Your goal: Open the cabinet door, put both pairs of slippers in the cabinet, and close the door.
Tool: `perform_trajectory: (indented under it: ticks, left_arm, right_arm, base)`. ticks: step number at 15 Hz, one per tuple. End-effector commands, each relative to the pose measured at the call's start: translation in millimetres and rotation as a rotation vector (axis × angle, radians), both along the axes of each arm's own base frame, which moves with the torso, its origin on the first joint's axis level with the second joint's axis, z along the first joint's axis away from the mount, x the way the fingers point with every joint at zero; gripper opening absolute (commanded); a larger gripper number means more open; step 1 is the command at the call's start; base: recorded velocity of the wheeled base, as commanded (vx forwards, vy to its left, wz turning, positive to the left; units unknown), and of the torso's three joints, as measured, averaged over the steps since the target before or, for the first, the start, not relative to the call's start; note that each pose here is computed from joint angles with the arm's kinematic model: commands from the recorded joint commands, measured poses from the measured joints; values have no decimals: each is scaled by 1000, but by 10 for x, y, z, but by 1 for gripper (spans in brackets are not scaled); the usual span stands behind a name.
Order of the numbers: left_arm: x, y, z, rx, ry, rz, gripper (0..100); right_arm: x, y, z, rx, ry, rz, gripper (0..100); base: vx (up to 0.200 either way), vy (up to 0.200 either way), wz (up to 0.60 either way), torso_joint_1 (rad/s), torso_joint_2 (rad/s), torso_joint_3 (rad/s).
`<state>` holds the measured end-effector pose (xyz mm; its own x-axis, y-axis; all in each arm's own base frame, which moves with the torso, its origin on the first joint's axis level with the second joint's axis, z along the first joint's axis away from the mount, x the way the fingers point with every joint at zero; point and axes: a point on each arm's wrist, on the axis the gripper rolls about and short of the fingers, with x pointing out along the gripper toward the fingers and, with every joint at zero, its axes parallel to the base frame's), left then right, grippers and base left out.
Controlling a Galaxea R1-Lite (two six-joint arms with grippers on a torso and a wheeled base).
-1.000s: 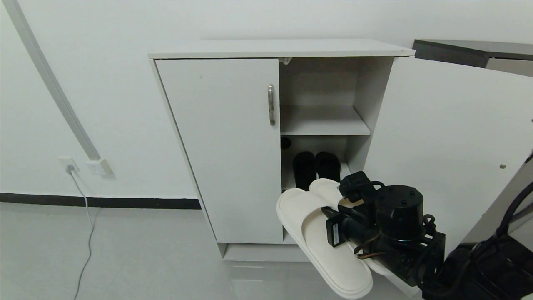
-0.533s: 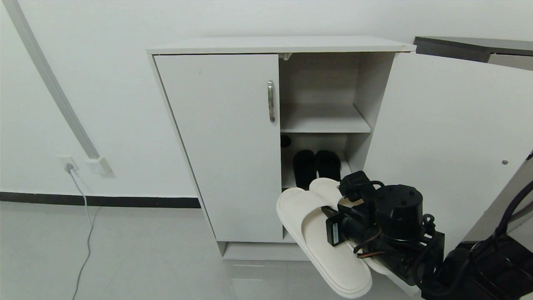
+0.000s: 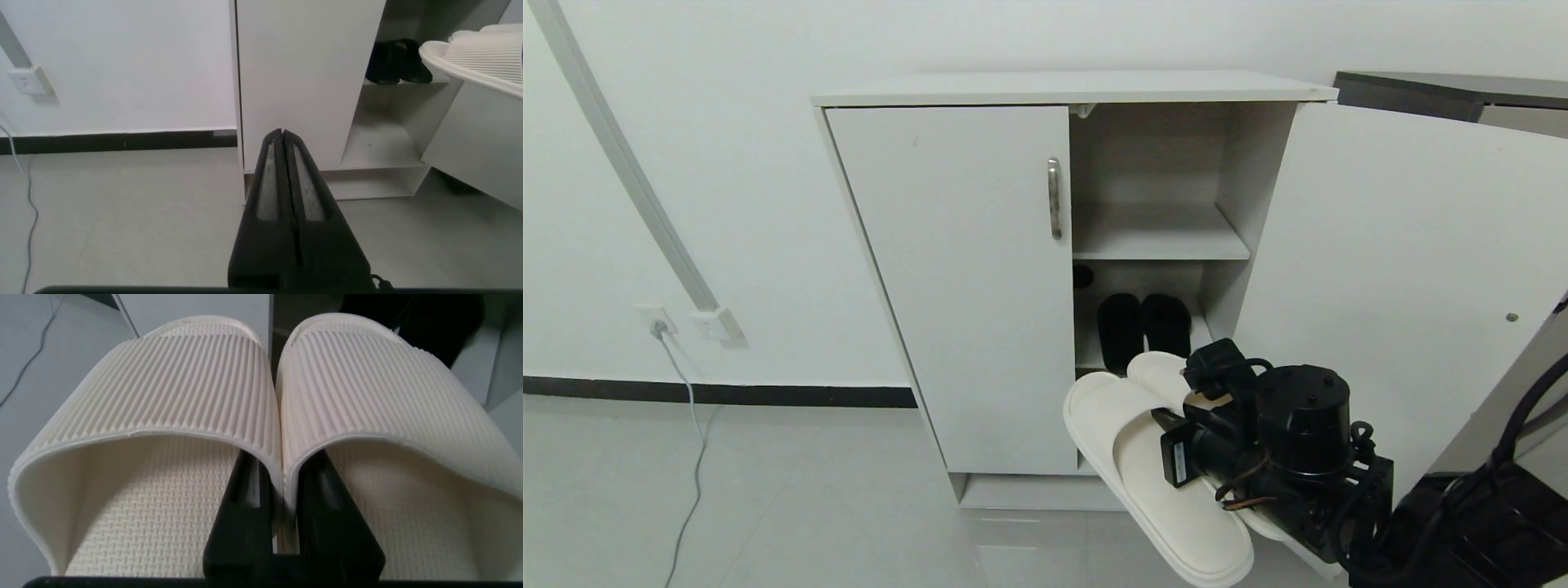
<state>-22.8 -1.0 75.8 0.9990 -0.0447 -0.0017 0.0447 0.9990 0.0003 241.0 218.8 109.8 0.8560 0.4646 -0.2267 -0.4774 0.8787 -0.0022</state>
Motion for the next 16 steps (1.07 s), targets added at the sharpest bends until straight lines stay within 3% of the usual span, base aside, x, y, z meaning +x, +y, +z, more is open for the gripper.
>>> perform_trajectory:
  ticks: [1,3,10,13,16]
  left_arm:
    - [0,0,0,0,0,0,0]
    - [0,0,0,0,0,2,0]
    - [0,0,0,0,0,0,0]
    - [0,0,0,0,0,0,0]
    - [0,0,0,1,0,0,0]
  right_arm:
    - [-5,4,-9,-3,2,2,0]
    - [-10,6,-12,-2,4,3,0]
    - [59,68,-160,-12,-73,3,0]
    - [259,208,-167,-44,-82,-188,0]
    - [306,383,-9,-9,59,-328,0]
  base:
    - [0,0,0,0,0,0]
    - [0,0,-600,2,5,2]
    - [0,0,0,0,0,0]
    - [0,0,0,0,0,0]
    - [0,0,0,0,0,0]
